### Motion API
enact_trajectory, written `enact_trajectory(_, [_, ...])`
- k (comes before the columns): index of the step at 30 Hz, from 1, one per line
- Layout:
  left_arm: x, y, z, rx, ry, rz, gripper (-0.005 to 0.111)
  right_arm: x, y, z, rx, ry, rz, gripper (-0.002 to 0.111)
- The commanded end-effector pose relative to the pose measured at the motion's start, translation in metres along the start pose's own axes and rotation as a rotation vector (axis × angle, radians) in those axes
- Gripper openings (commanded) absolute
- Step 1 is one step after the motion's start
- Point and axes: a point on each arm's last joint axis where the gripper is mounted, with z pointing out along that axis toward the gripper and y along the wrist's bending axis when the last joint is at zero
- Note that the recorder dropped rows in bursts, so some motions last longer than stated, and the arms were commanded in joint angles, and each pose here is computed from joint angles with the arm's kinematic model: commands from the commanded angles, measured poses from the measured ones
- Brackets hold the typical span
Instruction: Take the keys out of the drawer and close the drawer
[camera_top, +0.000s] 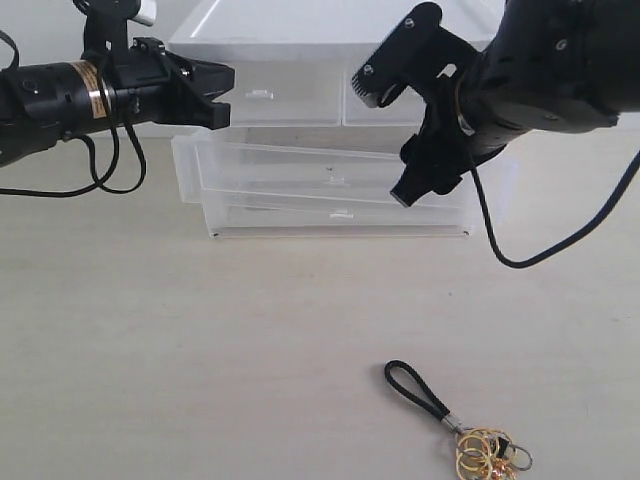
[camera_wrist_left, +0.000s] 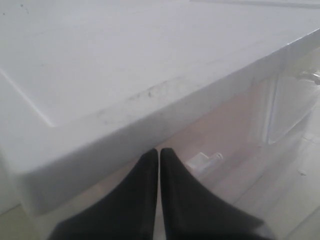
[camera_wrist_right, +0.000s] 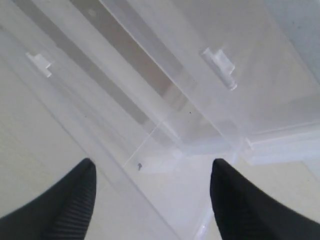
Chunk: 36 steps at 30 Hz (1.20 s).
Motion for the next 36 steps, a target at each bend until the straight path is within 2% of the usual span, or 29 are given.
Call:
enact_trajectory(1, [0.006, 0.027, 0.003, -0.170, 0.019, -0.188, 0.004, -0.006, -0.014, -0.008, 0.043, -0.044, 0.022, 0.047])
enact_trajectory(4, [0.007, 0.027, 0.004, -0.170, 0.021, -0.189, 0.004, -0.006, -0.014, -0.008, 0.043, -0.042, 0.023, 0.037])
enact_trajectory(8, [0.009, 0.027, 0.004, -0.168, 0.023, -0.191, 0.004, -0.006, -0.014, -0.008, 0.042, -0.041, 0.027, 0.018])
enact_trajectory(16, [0.008, 0.027, 0.005, -0.164, 0.017, -0.190, 0.004, 0.006, -0.008, -0.009, -0.017, 0.092, 0.083, 0.012])
enact_trajectory(18, [0.008, 0.027, 0.005, -0.164, 0.017, -0.190, 0.004, 0.007, -0.004, -0.010, -0.057, 0.109, 0.078, -0.001])
enact_trajectory(24, [0.008, 0.027, 0.005, -0.166, 0.020, -0.190, 0.004, 0.007, 0.029, -0.019, -0.135, 0.059, 0.125, 0.000])
enact_trajectory(30, [0.008, 0.027, 0.005, -0.166, 0.020, -0.190, 0.004, 0.022, 0.057, -0.021, -0.195, -0.114, 0.304, 0.000])
enact_trajectory(32, [0.008, 0.027, 0.005, -0.166, 0.020, -0.186, 0.004, 0.034, 0.062, -0.017, -0.184, -0.114, 0.361, 0.000])
enact_trajectory(36, [0.008, 0.027, 0.005, -0.166, 0.020, -0.186, 0.004, 0.055, 0.065, -0.005, -0.073, -0.150, 0.415, 0.000])
